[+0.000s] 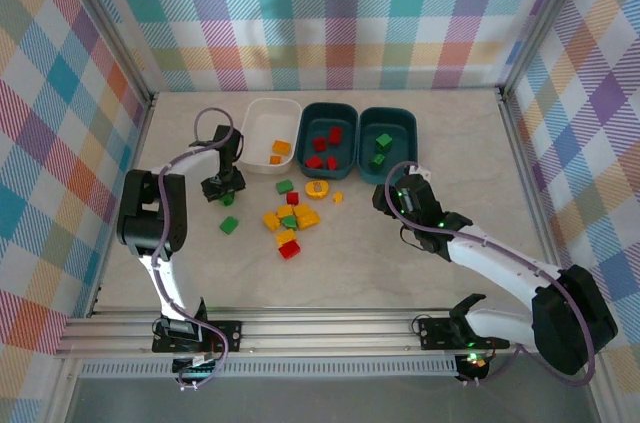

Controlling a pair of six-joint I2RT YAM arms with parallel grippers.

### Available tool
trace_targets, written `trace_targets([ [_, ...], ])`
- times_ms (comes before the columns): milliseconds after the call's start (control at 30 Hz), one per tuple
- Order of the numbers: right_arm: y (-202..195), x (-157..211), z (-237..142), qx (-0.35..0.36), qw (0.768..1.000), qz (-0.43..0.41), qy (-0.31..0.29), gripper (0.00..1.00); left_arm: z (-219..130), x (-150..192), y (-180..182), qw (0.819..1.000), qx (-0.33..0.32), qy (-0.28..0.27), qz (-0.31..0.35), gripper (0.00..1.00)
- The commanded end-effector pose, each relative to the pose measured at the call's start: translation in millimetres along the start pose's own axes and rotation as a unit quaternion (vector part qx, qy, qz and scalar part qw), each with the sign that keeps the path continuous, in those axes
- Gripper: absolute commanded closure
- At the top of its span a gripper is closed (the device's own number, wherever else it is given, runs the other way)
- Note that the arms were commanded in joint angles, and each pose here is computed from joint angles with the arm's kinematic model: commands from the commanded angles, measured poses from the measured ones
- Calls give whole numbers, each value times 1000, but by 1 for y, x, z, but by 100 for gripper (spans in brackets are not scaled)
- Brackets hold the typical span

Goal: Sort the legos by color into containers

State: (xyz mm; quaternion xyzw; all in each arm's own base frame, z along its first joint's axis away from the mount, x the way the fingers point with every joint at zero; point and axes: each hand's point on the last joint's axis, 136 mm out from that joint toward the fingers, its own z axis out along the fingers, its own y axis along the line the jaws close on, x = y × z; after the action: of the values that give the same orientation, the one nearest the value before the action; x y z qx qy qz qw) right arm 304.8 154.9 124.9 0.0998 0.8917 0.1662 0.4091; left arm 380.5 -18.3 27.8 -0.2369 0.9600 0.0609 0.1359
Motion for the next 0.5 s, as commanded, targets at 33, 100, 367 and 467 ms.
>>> trace_targets([
  [33,5,-4,1,-13,1000,1,-7,32,3,39,-10,997,34,65,-34,35],
  [100,6,-4,1,-14,1000,0,-7,32,2,42,-13,996,40,68,-35,33],
  [367,7,-5,0,-15,1000,-1,-8,32,-13,46,-23,997,44,61,-12,33],
  [467,6,-4,0,-16,1000,-1,-6,32,-18,57,-38,996,63,64,0,30],
])
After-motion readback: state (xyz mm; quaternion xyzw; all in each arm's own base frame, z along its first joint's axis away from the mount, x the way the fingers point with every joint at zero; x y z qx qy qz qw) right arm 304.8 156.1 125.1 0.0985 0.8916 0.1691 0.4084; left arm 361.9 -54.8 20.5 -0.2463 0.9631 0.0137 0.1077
